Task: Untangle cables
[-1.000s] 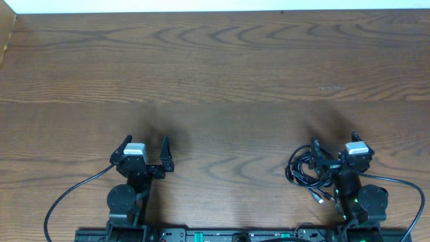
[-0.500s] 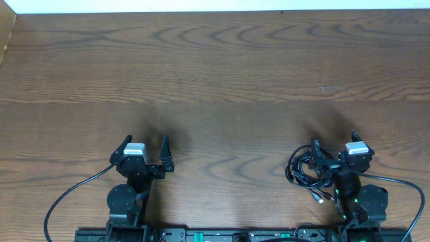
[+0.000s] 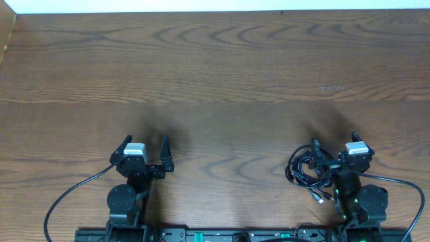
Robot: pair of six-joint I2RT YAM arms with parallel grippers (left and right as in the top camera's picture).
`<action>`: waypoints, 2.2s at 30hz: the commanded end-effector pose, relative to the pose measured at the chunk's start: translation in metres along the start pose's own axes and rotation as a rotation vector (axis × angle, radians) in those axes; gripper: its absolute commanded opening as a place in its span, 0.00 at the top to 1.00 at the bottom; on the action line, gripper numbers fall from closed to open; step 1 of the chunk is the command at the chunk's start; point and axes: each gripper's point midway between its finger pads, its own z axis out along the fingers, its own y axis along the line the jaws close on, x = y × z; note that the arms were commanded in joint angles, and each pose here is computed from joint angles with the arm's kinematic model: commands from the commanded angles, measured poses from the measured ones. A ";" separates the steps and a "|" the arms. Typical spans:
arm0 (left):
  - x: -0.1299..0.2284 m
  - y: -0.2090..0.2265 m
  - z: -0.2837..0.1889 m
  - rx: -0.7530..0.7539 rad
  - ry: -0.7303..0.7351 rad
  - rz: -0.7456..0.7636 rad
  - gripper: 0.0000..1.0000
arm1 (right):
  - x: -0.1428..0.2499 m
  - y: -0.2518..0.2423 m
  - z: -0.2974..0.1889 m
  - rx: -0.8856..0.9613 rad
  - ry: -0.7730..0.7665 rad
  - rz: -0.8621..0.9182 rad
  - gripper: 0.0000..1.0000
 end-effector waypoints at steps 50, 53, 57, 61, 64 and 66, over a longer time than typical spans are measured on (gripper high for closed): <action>-0.073 -0.022 -0.059 0.008 0.417 -0.196 0.03 | -0.001 0.002 0.000 -0.005 -0.004 -0.015 0.01; -0.084 -0.030 -0.067 0.043 0.448 -0.205 0.02 | -0.001 0.002 0.000 -0.005 -0.004 -0.015 0.01; -0.099 -0.047 -0.079 0.128 0.474 -0.226 0.02 | -0.001 0.001 0.000 -0.002 -0.004 -0.015 0.01; -0.098 -0.047 -0.092 0.116 0.531 -0.232 0.02 | -0.005 -0.001 -0.001 0.012 -0.021 -0.008 0.01; -0.094 -0.046 -0.098 0.110 0.561 -0.235 0.02 | -0.016 0.000 -0.001 0.005 -0.063 0.060 0.01; -0.091 -0.046 -0.100 0.107 0.576 -0.236 0.02 | -0.031 0.002 -0.004 -0.015 -0.092 0.147 0.01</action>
